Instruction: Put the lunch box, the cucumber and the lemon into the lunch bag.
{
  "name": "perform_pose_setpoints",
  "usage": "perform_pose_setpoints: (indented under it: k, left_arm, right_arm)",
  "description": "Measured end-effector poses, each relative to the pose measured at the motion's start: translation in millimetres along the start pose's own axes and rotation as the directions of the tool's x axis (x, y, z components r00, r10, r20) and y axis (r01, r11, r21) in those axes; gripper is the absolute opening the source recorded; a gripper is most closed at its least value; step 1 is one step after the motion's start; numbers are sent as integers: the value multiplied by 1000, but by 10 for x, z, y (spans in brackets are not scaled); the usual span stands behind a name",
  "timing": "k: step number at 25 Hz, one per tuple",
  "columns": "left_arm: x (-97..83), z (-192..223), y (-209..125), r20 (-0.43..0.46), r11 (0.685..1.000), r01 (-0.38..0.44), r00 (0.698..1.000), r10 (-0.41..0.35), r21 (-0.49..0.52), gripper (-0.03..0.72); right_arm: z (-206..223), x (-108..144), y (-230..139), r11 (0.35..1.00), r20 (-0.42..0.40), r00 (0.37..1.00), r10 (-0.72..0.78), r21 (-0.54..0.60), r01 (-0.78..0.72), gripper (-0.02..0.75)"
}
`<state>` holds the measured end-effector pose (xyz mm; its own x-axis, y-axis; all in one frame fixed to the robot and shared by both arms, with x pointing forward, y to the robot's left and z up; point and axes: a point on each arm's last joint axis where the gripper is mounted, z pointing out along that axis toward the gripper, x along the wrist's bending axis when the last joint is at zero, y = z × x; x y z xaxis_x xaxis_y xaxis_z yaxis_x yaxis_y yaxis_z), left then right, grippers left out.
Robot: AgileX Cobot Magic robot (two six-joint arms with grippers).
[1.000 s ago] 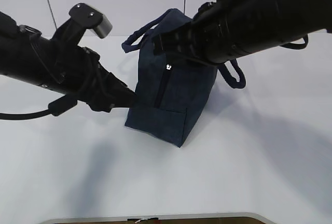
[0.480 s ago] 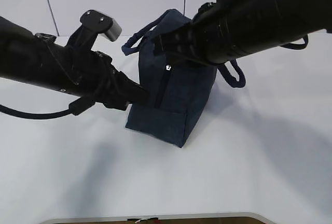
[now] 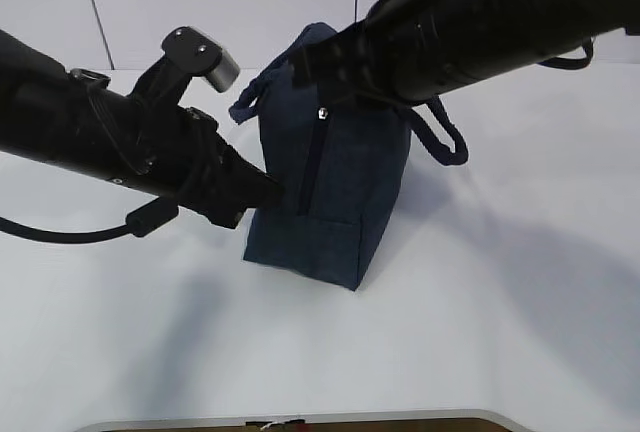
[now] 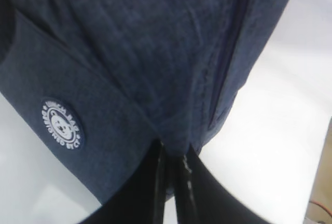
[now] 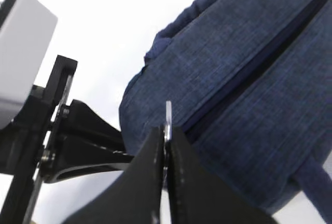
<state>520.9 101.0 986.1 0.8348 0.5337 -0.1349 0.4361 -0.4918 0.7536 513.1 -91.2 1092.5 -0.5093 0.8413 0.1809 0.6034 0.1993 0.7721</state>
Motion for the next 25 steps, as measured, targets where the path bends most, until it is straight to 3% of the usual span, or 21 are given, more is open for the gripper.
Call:
perform_pose_setpoints:
  k: [25]
  left_arm:
    - [8,-91,-114,39,990,-46,998,41,133,-12]
  right_arm:
    - [273,-125,374,984,123,976,-177,0,179,5]
